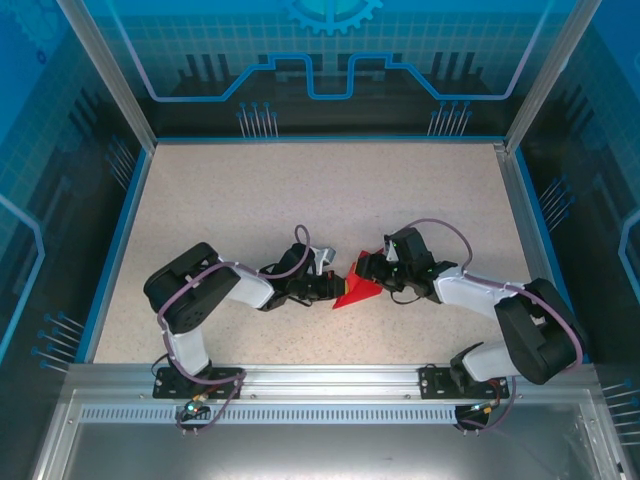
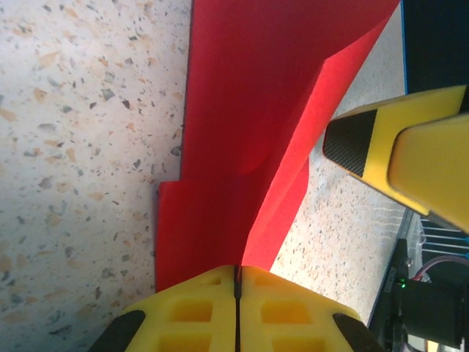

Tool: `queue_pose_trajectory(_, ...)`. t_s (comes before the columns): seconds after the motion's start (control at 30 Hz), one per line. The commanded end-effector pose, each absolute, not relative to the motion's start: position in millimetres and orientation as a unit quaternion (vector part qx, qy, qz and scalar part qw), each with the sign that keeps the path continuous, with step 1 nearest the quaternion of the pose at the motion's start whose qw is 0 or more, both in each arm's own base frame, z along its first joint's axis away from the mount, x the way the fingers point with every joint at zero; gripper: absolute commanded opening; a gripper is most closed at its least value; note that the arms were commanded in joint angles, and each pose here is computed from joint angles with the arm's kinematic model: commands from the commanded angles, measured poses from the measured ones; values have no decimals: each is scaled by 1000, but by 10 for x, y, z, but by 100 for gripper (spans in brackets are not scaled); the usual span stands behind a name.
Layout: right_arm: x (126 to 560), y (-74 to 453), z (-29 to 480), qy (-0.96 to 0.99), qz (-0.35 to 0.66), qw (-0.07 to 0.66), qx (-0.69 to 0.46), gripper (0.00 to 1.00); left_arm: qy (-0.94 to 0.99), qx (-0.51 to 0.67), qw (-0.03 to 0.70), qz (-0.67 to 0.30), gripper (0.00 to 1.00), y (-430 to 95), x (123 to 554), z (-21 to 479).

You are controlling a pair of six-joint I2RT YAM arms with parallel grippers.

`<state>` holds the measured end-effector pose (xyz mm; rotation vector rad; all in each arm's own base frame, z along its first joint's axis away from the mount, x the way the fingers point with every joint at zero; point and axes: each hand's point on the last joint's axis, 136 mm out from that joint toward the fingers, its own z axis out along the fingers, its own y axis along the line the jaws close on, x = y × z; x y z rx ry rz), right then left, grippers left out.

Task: Fold a paper plane with a square sheet of paper (pick it up from the middle)
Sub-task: Fourth fold the wing at the center of the table.

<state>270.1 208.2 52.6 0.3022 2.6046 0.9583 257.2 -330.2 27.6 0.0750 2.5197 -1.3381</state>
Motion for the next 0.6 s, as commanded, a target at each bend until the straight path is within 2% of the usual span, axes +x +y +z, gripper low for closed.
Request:
queue_pose_trajectory(0.0,2661,2034,439,925,329,160,103,53,862,5,138,-488,9,-3355,2635,343)
queue_pose_trajectory(0.57,2758,2094,261,935,311,131,108,56,857,-22,100,-505,9,-3406,2640,300)
